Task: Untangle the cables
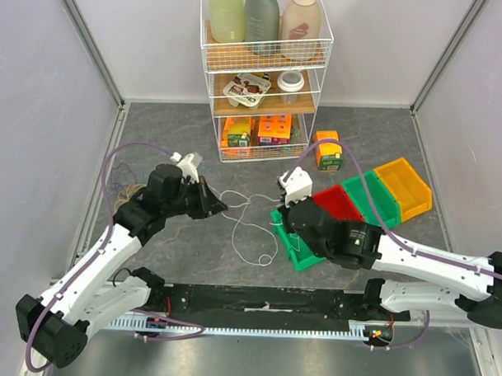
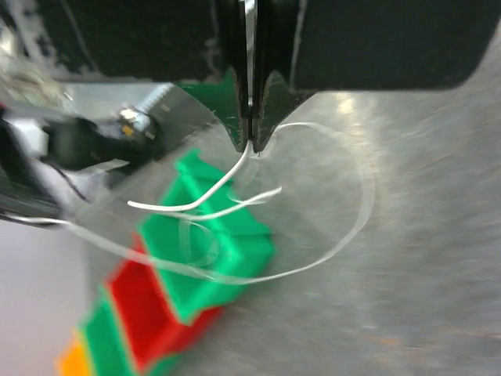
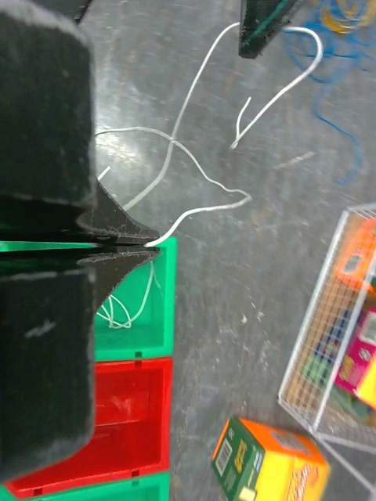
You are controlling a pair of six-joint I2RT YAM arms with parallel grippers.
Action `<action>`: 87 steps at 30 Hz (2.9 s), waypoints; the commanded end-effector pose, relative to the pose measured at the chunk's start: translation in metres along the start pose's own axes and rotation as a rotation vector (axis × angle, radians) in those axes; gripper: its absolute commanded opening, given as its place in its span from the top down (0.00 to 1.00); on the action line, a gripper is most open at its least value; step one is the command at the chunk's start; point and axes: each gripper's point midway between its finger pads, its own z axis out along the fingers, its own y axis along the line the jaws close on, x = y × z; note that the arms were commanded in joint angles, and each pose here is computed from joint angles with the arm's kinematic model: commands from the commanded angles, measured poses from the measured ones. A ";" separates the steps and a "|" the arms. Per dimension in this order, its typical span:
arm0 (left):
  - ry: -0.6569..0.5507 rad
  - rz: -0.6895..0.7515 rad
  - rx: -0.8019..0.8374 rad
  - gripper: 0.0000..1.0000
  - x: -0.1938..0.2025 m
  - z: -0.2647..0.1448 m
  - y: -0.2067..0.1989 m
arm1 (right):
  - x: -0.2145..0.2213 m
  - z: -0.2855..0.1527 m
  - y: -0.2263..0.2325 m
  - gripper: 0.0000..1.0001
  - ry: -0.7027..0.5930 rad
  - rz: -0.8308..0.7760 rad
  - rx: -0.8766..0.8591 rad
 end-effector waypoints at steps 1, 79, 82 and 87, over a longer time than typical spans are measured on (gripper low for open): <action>0.004 0.100 0.603 0.98 -0.013 -0.044 -0.122 | -0.033 -0.015 0.014 1.00 -0.062 0.039 -0.112; 0.264 0.236 -0.003 0.41 0.022 0.181 -0.090 | 0.201 0.045 -0.050 1.00 0.456 0.350 0.066; 0.269 0.259 -0.022 0.48 0.017 0.195 -0.091 | 0.202 0.045 -0.049 1.00 0.454 0.341 0.055; 0.306 0.256 -0.005 0.54 0.028 0.204 -0.089 | 0.199 0.043 -0.051 1.00 0.439 0.351 0.050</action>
